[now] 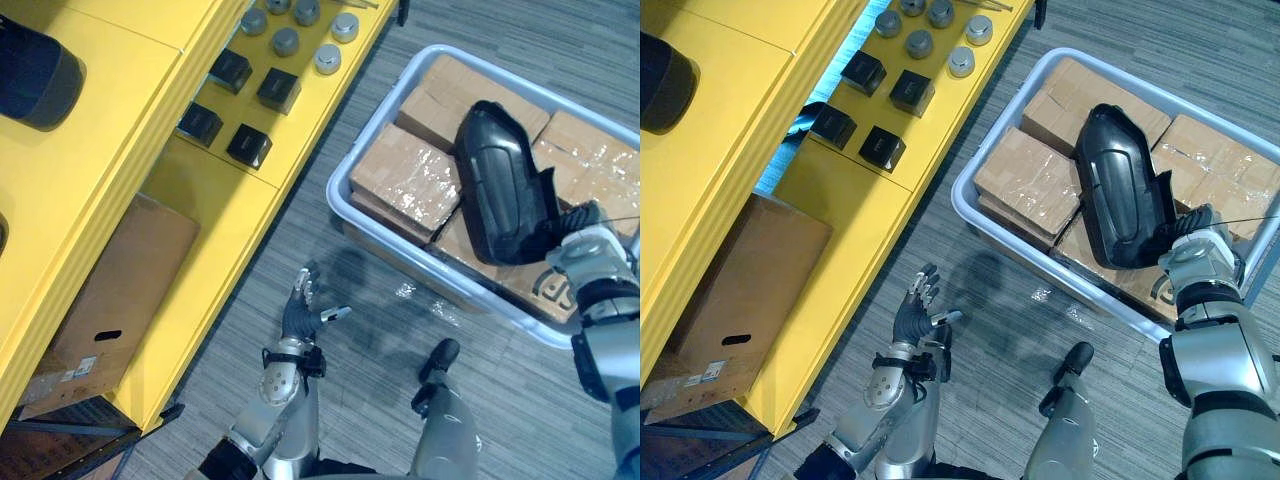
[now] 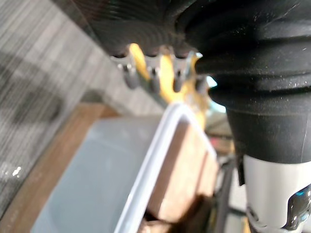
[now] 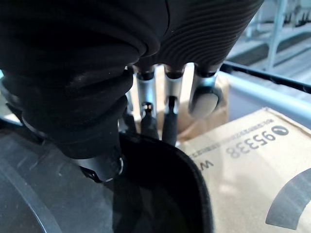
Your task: Walk over and take plastic housings, then place them on the shelf
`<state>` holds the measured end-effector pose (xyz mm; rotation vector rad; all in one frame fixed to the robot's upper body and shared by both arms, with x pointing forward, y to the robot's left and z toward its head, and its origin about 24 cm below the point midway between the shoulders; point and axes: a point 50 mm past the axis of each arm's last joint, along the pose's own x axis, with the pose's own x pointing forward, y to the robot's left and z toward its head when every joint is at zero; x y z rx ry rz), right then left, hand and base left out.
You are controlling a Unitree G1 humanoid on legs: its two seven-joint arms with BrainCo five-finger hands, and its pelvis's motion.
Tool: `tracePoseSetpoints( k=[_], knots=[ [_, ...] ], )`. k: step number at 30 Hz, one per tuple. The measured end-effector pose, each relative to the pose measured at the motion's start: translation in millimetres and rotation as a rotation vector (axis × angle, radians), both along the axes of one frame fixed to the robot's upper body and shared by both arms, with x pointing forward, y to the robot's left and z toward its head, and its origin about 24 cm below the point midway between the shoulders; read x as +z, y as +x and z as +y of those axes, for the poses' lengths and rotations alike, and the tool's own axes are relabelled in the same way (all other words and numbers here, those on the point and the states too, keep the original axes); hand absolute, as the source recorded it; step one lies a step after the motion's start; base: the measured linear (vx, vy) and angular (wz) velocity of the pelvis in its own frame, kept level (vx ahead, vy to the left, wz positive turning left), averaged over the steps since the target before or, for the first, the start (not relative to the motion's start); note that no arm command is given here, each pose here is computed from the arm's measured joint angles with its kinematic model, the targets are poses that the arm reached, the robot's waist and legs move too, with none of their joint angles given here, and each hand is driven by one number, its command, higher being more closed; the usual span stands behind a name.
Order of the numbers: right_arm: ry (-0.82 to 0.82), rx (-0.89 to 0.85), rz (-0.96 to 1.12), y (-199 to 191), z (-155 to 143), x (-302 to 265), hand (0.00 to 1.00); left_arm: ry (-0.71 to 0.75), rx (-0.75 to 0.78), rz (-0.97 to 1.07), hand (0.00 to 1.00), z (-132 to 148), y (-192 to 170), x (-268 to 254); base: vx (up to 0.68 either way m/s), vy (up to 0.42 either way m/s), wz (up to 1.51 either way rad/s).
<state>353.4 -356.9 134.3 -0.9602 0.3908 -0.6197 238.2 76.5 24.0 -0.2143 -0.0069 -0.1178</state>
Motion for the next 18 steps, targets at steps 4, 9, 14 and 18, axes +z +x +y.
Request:
tracePoseSetpoints(
  k=[4, 9, 14, 18],
  knots=[
    [-0.061, 0.034, -0.073, 2, 7, 0, 1.0, -0.099, 0.055, 0.026, 0.0, 16, 2, 1, 0.0, 0.008, 0.01],
    [-0.144, 0.144, -0.154, 4, 28, -3, 1.0, -0.151, 0.08, -0.038, 0.0, 35, -2, 11, 0.0, 0.003, 0.0],
    [-0.21, 0.286, -0.224, 10, 62, 1, 1.0, -0.118, 0.044, -0.105, 0.0, 44, 7, 27, 0.03, -0.004, -0.14],
    [-0.228, 0.362, -0.259, 15, 85, 5, 1.0, -0.032, -0.04, -0.152, 0.0, 41, 39, 50, 0.04, -0.002, -0.17]
  ],
)
